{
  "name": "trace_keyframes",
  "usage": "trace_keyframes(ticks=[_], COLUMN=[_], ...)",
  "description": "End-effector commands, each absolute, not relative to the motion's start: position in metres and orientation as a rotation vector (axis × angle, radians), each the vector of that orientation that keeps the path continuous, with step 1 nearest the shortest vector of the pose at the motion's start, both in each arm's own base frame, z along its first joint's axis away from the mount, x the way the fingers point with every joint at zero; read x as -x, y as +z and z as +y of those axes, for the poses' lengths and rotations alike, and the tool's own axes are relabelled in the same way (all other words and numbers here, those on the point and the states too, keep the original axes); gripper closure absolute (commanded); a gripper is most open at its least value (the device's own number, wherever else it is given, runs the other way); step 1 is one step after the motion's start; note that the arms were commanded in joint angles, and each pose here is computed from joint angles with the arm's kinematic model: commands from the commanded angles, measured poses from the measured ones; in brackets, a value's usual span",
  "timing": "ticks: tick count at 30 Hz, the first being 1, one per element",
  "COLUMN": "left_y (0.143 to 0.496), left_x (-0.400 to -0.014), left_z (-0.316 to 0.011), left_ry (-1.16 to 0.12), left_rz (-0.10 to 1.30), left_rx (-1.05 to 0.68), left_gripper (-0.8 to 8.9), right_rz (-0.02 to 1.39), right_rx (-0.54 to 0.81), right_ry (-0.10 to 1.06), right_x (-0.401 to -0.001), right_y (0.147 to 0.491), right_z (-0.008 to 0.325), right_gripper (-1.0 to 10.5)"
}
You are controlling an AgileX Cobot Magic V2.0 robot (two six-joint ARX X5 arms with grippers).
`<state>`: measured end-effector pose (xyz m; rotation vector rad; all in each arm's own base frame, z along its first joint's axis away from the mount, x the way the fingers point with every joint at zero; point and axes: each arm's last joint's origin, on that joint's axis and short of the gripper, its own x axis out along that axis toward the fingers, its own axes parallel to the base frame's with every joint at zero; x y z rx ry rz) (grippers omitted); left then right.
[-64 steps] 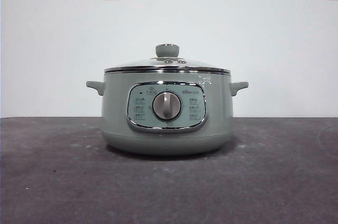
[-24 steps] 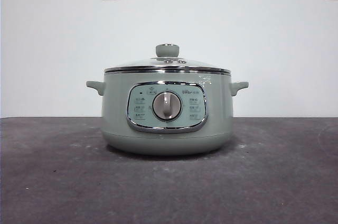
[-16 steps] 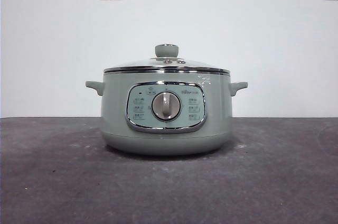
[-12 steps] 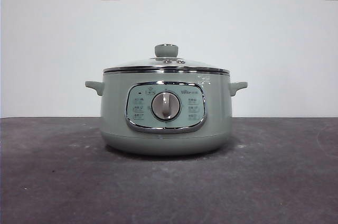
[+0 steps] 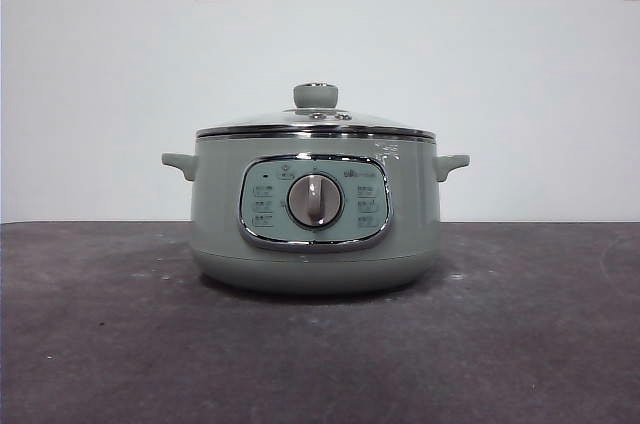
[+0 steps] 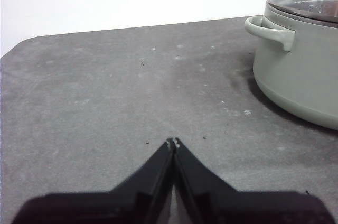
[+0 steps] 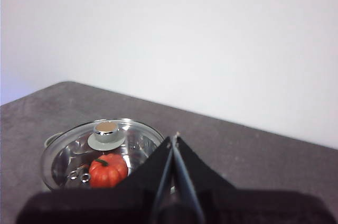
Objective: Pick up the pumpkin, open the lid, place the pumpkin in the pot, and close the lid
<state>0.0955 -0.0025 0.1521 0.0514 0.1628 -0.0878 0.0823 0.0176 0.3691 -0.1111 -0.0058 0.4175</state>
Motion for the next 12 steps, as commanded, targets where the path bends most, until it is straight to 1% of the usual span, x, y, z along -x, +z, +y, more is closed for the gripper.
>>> trace_keyframes(ticks=[1, 5, 9, 12], left_y=[0.147, 0.147, 0.147, 0.147], left_x=[-0.096, -0.096, -0.096, -0.096], left_z=[-0.002, -0.002, -0.002, -0.002], left_ry=[-0.083, -0.082, -0.083, -0.083], left_rz=[0.176, 0.176, 0.176, 0.176], left_rx=[-0.041, -0.041, -0.041, -0.041], left_gripper=[8.17, 8.17, 8.17, 8.17], right_rz=[-0.017, -0.056, -0.063, -0.026], right_rx=[0.118, 0.121, 0.092, 0.061], right_ry=[0.416, 0.409, 0.404, 0.341], right_x=[-0.089, -0.091, -0.092, -0.093], right_y=[0.331, 0.287, 0.251, 0.227], right_z=[0.018, 0.018, 0.018, 0.017], right_gripper=[9.5, 9.5, 9.5, 9.5])
